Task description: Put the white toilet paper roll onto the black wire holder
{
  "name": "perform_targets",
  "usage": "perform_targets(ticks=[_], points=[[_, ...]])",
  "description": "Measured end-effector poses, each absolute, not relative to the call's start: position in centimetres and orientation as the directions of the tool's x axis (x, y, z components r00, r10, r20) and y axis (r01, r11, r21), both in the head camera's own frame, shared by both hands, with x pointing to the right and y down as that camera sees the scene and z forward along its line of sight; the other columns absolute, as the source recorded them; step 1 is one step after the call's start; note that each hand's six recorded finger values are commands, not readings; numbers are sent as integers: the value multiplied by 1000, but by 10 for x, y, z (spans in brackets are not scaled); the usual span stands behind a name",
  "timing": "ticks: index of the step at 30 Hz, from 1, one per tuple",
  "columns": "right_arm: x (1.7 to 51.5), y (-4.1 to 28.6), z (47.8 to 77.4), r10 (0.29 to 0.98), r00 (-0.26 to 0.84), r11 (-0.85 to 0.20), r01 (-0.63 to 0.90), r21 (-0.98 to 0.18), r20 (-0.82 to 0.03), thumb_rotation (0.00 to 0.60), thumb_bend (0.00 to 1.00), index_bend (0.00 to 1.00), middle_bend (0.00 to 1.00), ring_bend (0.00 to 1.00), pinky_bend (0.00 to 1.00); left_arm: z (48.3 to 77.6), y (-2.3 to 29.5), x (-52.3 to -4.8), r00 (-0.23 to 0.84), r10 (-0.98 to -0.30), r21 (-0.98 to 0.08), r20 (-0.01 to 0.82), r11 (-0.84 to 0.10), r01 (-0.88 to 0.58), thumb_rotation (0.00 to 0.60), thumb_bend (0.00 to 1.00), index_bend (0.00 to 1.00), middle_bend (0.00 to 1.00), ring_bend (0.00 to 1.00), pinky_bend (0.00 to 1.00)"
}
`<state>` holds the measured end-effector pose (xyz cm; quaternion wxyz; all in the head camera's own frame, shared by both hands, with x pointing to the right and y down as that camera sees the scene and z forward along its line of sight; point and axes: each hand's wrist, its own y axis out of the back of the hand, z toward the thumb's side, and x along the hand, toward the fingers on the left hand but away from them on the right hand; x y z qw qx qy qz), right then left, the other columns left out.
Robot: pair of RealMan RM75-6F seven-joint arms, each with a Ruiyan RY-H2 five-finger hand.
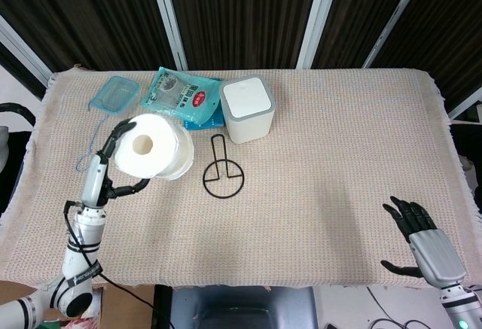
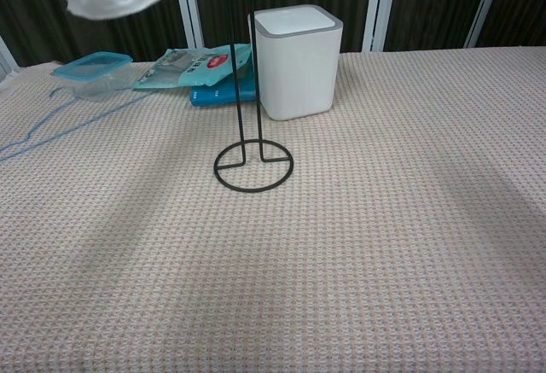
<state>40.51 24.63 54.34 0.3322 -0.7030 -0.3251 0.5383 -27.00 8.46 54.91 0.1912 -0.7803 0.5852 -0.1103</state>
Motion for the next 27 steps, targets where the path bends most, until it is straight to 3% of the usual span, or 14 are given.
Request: perform_targets(ticks=[8, 18, 27], points=[[411, 241, 538, 830, 192, -550, 119, -826, -525, 600, 136, 0, 0, 0, 0, 520, 46, -229, 316, -945, -396, -82, -260, -881, 600, 534, 452, 473, 581, 845], [415, 239, 535, 832, 187, -548, 134, -825, -522, 600, 137, 0, 0, 0, 0, 540, 42, -180, 375, -927, -433, -16, -332, -838, 600, 536, 447, 471, 581, 845], [416, 238, 532, 836, 187, -542, 143, -828, -516, 600, 136, 0, 0, 0, 0, 555, 41, -164, 383, -923, -467, 23, -349, -812, 600, 535, 447, 470, 580, 844]])
